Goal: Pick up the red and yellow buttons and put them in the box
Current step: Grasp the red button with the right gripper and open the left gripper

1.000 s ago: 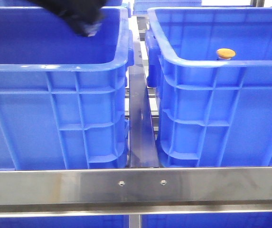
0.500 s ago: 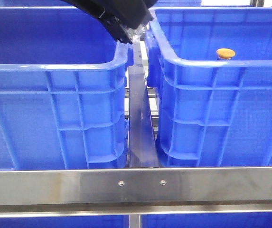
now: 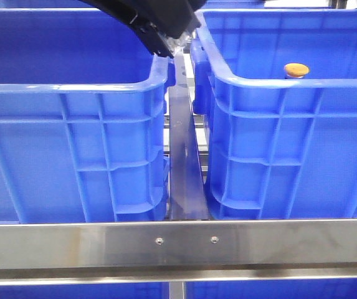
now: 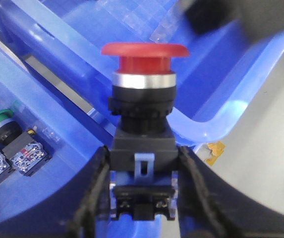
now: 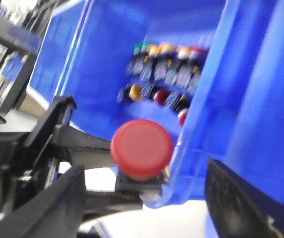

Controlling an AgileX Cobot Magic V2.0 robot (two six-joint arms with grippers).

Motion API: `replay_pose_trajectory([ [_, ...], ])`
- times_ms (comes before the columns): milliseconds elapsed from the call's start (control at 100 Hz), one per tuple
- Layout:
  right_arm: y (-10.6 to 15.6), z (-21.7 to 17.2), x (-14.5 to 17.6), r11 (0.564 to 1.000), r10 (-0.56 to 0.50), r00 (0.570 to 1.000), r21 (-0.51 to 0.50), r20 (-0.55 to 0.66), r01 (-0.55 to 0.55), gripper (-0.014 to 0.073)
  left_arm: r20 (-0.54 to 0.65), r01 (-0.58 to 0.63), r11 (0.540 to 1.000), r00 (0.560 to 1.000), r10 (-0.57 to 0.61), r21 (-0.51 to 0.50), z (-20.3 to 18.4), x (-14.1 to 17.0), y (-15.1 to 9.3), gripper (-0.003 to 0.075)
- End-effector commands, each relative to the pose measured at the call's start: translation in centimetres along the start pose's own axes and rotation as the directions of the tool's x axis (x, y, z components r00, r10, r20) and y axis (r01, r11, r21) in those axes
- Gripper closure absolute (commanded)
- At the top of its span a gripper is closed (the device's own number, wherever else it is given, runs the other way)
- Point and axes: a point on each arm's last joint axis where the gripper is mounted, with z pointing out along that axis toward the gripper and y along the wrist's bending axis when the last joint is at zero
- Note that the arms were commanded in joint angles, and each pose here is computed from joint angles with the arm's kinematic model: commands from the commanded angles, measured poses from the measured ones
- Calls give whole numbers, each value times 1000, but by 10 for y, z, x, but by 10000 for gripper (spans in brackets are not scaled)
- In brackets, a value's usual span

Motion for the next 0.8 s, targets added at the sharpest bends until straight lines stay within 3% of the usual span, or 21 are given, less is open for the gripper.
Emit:
replay_pose_trajectory([
  [0, 16, 7, -12, 995, 10, 1000, -95, 15, -9, 69, 120, 14, 1000, 993, -14, 6, -16, -17, -2, 638],
  [220, 17, 23, -19, 993, 12, 1000, -117, -5, -12, 81, 120, 14, 1000, 993, -14, 6, -16, -17, -2, 638],
  [420, 17, 23, -19, 993, 13, 1000, -114, 0, -12, 353, 120, 14, 1000, 993, -14, 6, -16, -17, -2, 631],
  [480, 17, 23, -19, 993, 12, 1000, -115, -1, -12, 398, 120, 14, 1000, 993, -14, 6, -16, -17, -2, 608],
  [570, 17, 23, -19, 993, 12, 1000, -115, -1, -12, 404, 120, 12, 1000, 993, -12, 4, -16, -17, -2, 477],
  [660, 17, 21, -21, 994, 7, 1000, -110, 8, -6, 404, 120, 8, 1000, 993, -8, 2, -16, -17, -2, 230],
  [730, 17, 18, -26, 994, -32, 999, -101, 27, 34, 404, 100, 7, 1000, 995, -7, 1, -16, -15, -2, 82],
  [790, 16, 13, -33, 994, -50, 997, -90, 55, 54, 404, 84, 8, 1000, 996, -8, 1, -16, -14, -1, 26],
])
